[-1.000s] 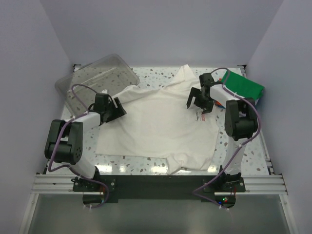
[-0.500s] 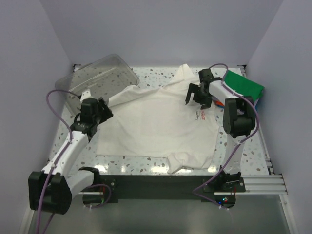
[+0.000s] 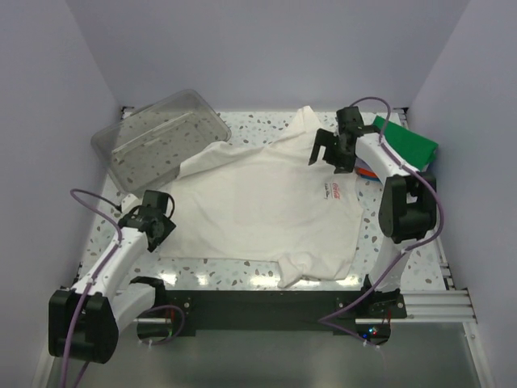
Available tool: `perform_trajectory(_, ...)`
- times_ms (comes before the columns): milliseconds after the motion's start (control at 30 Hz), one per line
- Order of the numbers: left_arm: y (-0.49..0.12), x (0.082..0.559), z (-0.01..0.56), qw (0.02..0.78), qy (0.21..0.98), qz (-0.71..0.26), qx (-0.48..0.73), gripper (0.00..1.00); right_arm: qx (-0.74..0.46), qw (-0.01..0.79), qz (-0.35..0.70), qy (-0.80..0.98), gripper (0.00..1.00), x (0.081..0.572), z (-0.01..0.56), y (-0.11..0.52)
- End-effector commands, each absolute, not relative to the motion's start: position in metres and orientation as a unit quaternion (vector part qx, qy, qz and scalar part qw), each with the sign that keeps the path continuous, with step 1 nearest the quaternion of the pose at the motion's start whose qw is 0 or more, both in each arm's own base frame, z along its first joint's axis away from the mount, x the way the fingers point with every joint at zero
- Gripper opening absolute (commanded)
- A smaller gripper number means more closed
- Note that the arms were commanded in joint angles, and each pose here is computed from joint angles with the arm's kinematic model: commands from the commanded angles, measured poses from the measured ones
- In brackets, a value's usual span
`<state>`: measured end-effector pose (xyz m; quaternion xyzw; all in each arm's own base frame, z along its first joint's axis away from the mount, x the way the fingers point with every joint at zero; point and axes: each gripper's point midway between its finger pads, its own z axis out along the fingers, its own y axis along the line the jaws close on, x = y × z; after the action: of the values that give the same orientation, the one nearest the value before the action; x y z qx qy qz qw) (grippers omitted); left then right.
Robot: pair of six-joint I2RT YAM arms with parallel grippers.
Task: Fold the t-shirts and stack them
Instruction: Flatten the tshirt out, then fold the tshirt
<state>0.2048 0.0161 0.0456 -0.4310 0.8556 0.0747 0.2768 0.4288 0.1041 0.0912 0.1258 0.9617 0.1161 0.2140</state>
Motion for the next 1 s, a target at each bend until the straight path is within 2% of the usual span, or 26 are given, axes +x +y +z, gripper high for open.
perform_trajectory(0,0.018,0.182,0.034,0.25,0.833,0.087,-0.486,0.59,0.121,0.232,0.134,0.956,0.98,0.422,0.113,0.109)
perform_trajectory(233,0.009,0.173,0.031,0.245,0.812,0.05,-0.527,0.56,0.122,0.233,0.138,0.955,0.98,0.414,0.116,0.108)
perform_trajectory(600,-0.002,0.16,0.015,0.185,0.806,0.052,-0.559,0.52,0.121,0.232,0.138,0.955,0.98,0.404,0.118,0.107)
perform_trajectory(800,-0.001,0.16,0.016,0.188,0.8,0.053,-0.567,0.5,0.122,0.237,0.135,0.954,0.98,0.402,0.121,0.104)
perform_trajectory(933,-0.001,0.159,0.013,0.179,0.803,0.061,-0.565,0.43,0.121,0.243,0.136,0.953,0.98,0.401,0.127,0.104)
perform_trajectory(967,-0.001,0.16,0.013,0.179,0.805,0.062,-0.563,0.39,0.121,0.246,0.136,0.952,0.98,0.4,0.129,0.103)
